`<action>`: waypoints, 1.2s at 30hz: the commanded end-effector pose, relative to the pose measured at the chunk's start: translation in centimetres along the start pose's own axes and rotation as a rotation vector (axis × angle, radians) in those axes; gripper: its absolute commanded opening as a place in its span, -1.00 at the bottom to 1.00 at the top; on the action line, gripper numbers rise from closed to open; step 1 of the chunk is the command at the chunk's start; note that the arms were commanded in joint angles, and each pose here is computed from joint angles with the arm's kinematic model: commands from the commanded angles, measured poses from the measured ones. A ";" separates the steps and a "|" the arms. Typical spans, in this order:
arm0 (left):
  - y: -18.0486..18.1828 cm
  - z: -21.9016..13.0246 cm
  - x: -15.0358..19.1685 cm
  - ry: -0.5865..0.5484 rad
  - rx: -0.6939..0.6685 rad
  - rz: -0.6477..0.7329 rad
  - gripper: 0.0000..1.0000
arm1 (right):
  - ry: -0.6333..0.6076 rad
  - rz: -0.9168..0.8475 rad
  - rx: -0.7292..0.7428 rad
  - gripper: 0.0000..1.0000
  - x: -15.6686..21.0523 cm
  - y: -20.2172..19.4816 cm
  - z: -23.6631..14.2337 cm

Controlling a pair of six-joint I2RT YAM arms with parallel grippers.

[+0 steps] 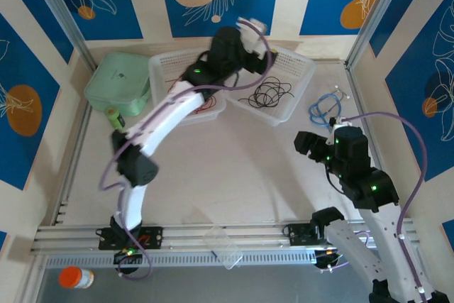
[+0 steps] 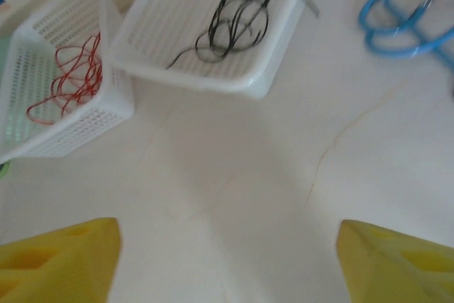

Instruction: Untangle the cables

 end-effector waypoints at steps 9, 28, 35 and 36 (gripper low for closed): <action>10.9 -22.8 8.7 -0.002 -0.611 0.035 0.99 | -0.304 -0.311 0.004 0.79 -0.5 -2.6 8.3; 16.0 -22.1 37.1 0.254 -0.850 -0.036 0.99 | -0.392 -0.290 -0.066 0.79 2.6 -8.0 16.4; 16.2 -20.3 40.0 0.218 -0.665 -0.079 0.99 | -0.298 -0.270 -0.169 0.78 2.4 -8.1 21.7; 16.4 -19.8 39.5 0.218 -0.646 -0.079 0.99 | -0.315 -0.273 -0.186 0.75 2.1 -7.8 22.3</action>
Point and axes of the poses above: each hand's point on the last joint's axis, 136 mm out from that joint toward the fingers, its own z axis out along the fingers, its own y axis along the line the jaws close on, x = y × z, the point moved 5 cm from there along -z, back along the fingers, and after that the axes turned 5 degrees about z, right-handed, at the moved point
